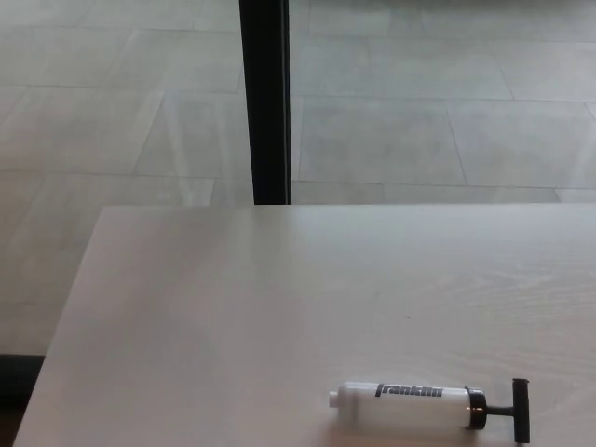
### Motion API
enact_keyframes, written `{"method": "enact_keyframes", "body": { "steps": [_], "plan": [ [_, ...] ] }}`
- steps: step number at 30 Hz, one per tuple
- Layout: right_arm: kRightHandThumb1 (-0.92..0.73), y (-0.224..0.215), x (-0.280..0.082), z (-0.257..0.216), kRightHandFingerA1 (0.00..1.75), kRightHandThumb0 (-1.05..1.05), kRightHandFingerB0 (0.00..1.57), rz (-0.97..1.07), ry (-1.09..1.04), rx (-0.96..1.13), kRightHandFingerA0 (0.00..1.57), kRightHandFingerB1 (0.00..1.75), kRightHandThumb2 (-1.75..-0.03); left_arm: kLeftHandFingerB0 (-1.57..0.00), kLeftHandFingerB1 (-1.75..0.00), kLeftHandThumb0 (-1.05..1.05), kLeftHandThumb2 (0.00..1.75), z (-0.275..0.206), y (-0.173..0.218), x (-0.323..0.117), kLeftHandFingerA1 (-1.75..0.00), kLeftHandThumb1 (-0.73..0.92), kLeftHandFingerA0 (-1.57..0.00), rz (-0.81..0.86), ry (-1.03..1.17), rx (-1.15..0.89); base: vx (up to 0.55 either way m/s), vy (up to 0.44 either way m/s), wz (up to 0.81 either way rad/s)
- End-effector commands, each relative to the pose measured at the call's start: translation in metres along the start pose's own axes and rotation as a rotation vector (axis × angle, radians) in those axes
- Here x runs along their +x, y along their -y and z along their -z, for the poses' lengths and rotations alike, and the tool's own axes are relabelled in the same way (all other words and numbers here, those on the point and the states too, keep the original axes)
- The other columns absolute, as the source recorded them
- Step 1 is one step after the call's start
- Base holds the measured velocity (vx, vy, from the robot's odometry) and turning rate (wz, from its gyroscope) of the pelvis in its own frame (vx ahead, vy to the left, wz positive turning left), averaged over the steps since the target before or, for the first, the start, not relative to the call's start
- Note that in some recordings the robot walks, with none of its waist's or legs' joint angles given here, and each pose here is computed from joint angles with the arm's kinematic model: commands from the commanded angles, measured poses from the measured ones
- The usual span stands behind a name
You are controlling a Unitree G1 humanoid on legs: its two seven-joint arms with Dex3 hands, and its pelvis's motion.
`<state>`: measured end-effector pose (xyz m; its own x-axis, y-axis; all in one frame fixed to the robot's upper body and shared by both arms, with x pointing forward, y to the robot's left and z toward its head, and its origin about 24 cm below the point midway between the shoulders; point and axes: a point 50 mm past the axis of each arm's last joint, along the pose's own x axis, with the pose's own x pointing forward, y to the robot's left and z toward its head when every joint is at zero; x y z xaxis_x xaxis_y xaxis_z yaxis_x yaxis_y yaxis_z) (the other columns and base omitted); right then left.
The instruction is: The robot uses its left hand to lift the air pump kept on the middle of the desk and use the right hand to pull out the handle
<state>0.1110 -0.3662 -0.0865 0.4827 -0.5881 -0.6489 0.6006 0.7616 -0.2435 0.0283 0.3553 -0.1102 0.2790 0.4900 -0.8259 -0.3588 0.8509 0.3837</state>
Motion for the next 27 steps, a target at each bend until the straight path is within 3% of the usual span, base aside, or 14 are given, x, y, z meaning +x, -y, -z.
{"method": "enact_keyframes", "body": {
  "steps": [1, 6, 8, 10, 11, 14, 15, 16, 17, 18, 23, 24, 25, 27],
  "plan": [
    [-0.74, 0.059, 0.001, -0.03, 0.54, -0.66, 0.14, 0.238, 0.182, 0.853, 0.49, 0.31, -0.62, -0.46, -0.49, -0.54, 0.62, -0.025, -0.067, -0.009, -0.65, 0.78, -0.51, -0.182, 0.131, -0.42, 0.0, 0.0, 0.0],
    [-0.74, 0.061, 0.001, -0.03, 0.54, -0.66, 0.14, 0.243, 0.184, 0.862, 0.49, 0.31, -0.62, -0.46, -0.49, -0.54, 0.62, -0.025, -0.066, -0.008, -0.65, 0.78, -0.51, -0.18, 0.129, -0.423, 0.0, 0.0, 0.0],
    [-0.76, 0.126, -0.009, -0.106, 1.15, -0.56, 0.38, 0.309, 0.189, 0.559, 0.57, 0.49, -0.63, -0.31, -0.52, -0.55, 0.58, -0.105, -0.122, -0.018, -0.74, 0.64, -0.47, -0.285, 0.19, -0.477, 0.0, 0.0, 0.0],
    [-0.77, 0.134, -0.015, -0.143, 0.59, -0.52, 0.13, 0.3, 0.351, 0.648, 0.38, 0.33, -0.62, -0.31, -0.51, -0.57, 0.58, -0.151, -0.127, -0.026, -0.65, 0.64, -0.36, -0.274, 0.368, -0.58, 0.0, 0.0, 0.0],
    [-0.59, 0.134, -0.017, -0.157, 0.63, -0.59, 0.05, 0.268, 0.389, 0.67, 0.36, 0.4, -0.9, -0.31, -0.64, -0.6, 0.88, -0.173, -0.128, -0.032, -0.78, 0.5, -0.42, -0.28, 0.428, -0.622, 0.0, 0.0, 0.0],
    [-0.61, 0.131, -0.022, -0.178, 0.58, -0.58, 0.15, 0.239, 0.488, 0.649, 0.27, 0.45, -0.88, -0.43, -0.65, -0.68, 0.6, -0.201, -0.128, -0.041, -1.27, 0.59, -0.67, -0.311, 0.53, -0.633, 0.0, 0.0, 0.0],
    [-0.59, 0.127, -0.028, -0.197, 0.57, -0.61, 0.12, 0.189, 0.56, 0.615, 0.29, 0.44, -0.89, -0.49, -0.73, -0.64, 0.6, -0.227, -0.125, -0.049, -0.81, 0.65, -0.42, -0.308, 0.614, -0.609, 0.0, 0.0, 0.0],
    [-0.59, 0.125, -0.03, -0.204, 0.57, -0.61, 0.12, 0.173, 0.583, 0.605, 0.29, 0.44, -0.89, -0.49, -0.73, -0.64, 0.6, -0.237, -0.124, -0.053, -0.81, 0.65, -0.42, -0.305, 0.644, -0.609, 0.0, 0.0, 0.0],
    [-0.56, 0.124, -0.031, -0.208, 0.58, -0.63, 0.15, 0.172, 0.591, 0.612, 0.34, 0.44, -0.88, -0.25, -0.58, -0.71, 0.58, -0.244, -0.123, -0.056, -1.21, 0.6, -0.63, -0.312, 0.65, -0.603, 0.0, 0.0, 0.0],
    [-0.58, 0.118, -0.034, -0.224, 0.62, -0.63, 0.17, 0.157, 0.635, 0.593, 0.41, 0.45, -0.89, -0.47, -0.6, -0.72, 0.6, -0.265, -0.117, -0.067, -0.73, 0.61, -0.45, -0.319, 0.7, -0.568, 0.0, 0.0, 0.0],
    [-0.75, 0.086, -0.054, -0.275, 0.6, -0.6, 0.17, 0.058, 0.8, 0.438, 0.38, 0.33, -0.63, -0.61, -0.65, -0.61, 0.6, -0.333, -0.084, -0.116, -0.89, 0.67, -0.51, -0.301, 0.941, -0.402, 0.0, 0.0, 0.0],
    [-0.58, 0.08, -0.057, -0.281, 0.67, -0.66, 0.16, 0.053, 0.823, 0.41, 0.44, 0.47, -0.95, -0.63, -0.66, -0.63, 0.59, -0.341, -0.078, -0.124, -0.75, 0.66, -0.5, -0.29, 0.978, -0.375, 0.0, 0.0, 0.0],
    [-0.71, 0.069, -0.063, -0.291, 0.69, -0.74, 0.3, 0.055, 0.86, 0.374, 0.52, 0.43, -0.62, -0.59, -0.54, -0.58, 0.59, -0.355, -0.062, -0.139, -0.6, 0.65, -0.55, -0.265, 1.034, -0.337, 0.0, 0.0, 0.0],
    [-0.71, 0.058, -0.069, -0.3, 0.69, -0.74, 0.3, 0.052, 0.897, 0.326, 0.52, 0.43, -0.62, -0.59, -0.54, -0.58, 0.59, -0.366, -0.049, -0.153, -0.6, 0.65, -0.55, -0.248, 1.082, -0.313, 0.0, 0.0, 0.0]
  ]
}}
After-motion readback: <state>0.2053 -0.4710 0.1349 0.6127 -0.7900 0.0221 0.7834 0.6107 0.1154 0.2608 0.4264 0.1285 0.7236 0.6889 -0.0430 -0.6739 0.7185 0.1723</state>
